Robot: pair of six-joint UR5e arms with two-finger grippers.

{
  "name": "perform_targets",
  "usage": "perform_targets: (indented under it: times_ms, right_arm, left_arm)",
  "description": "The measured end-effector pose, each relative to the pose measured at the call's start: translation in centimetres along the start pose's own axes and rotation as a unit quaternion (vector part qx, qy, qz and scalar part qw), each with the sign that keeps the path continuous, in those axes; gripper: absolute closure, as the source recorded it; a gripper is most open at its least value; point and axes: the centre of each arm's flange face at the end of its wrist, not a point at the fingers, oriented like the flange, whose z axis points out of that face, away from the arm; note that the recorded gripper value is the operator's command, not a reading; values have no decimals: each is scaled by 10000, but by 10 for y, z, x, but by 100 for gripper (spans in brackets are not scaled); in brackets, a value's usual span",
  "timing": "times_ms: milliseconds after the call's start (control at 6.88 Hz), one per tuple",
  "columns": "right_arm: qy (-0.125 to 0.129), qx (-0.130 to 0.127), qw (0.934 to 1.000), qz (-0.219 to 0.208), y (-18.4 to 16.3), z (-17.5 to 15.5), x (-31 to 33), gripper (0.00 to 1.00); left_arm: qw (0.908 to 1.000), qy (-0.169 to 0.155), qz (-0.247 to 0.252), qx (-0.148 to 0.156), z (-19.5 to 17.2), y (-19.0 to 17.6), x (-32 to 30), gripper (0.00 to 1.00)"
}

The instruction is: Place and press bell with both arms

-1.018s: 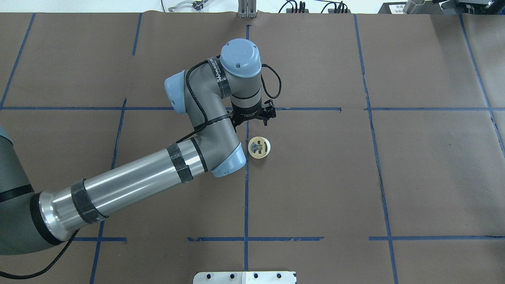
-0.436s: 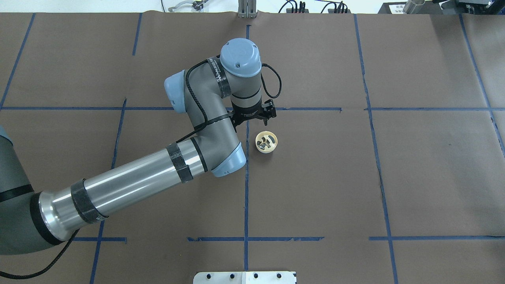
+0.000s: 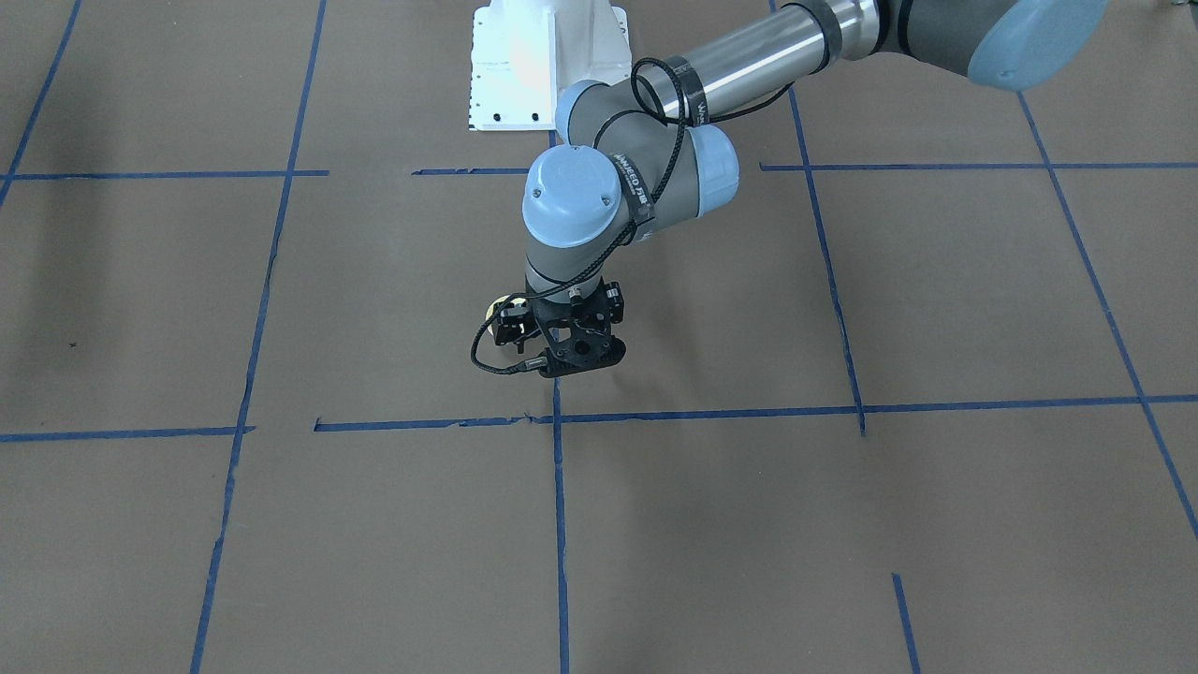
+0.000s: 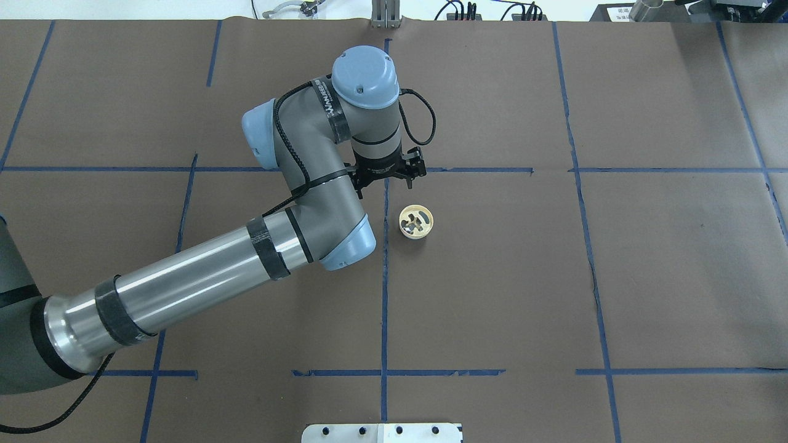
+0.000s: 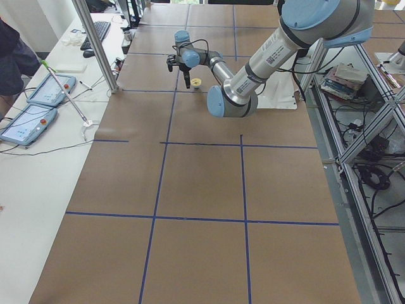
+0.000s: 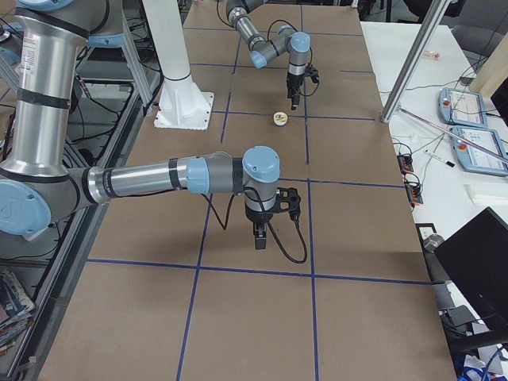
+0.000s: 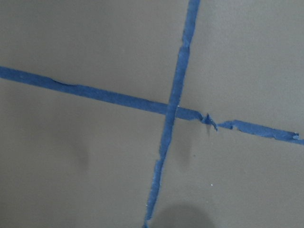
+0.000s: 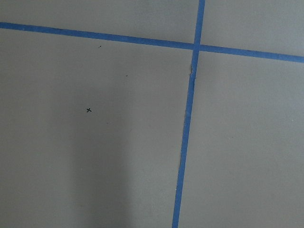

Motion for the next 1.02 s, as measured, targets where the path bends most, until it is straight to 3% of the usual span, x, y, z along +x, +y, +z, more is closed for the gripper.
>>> perform_targets:
  times_ms: [436,727,1018]
  right_arm:
    - [-7,-3,10000,8,0,0,0,0]
    - [-13,-12,10000,19,0,1,1,0]
    - [-9,-15,10000,22,0,1,1,0]
  left_arm:
    - [9937,-232,1073,209,-62,-7,-128,0]
    - [9897,-150,1370,394,-104,-8,-224,0]
    - [9825,6,1727,698,-148,0,-264,0]
